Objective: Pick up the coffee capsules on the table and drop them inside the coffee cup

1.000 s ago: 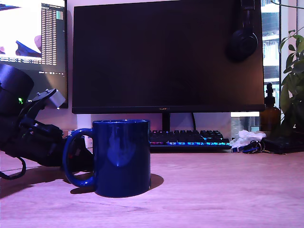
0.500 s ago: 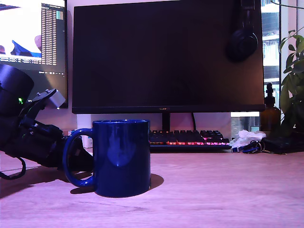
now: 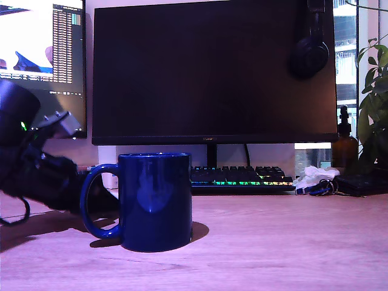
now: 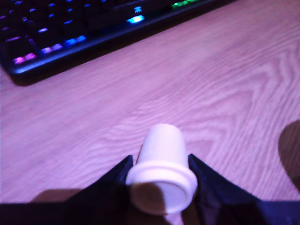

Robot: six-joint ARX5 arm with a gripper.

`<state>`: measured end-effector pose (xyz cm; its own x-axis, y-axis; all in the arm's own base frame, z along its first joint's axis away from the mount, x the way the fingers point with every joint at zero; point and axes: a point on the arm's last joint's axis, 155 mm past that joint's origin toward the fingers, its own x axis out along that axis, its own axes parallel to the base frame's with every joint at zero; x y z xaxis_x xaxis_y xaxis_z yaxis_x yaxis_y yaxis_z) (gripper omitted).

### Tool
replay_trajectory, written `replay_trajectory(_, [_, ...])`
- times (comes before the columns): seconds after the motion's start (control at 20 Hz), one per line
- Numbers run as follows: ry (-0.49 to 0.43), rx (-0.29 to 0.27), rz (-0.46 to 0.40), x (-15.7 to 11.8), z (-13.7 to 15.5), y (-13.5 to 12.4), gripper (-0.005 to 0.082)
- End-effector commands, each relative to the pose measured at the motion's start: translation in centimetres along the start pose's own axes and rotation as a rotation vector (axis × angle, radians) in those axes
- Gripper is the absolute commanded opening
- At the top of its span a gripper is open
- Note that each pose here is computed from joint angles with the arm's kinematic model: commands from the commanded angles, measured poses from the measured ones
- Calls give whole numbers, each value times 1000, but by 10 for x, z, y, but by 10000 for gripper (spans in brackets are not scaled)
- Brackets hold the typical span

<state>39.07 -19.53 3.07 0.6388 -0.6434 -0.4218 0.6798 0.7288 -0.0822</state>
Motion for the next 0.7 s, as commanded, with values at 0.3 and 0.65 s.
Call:
replay_trajectory(0.3, [-46, 7, -12, -31, 48, -11, 173])
replay_trajectory(0.65, [-57, -1, -105, -62, 73, -40, 173])
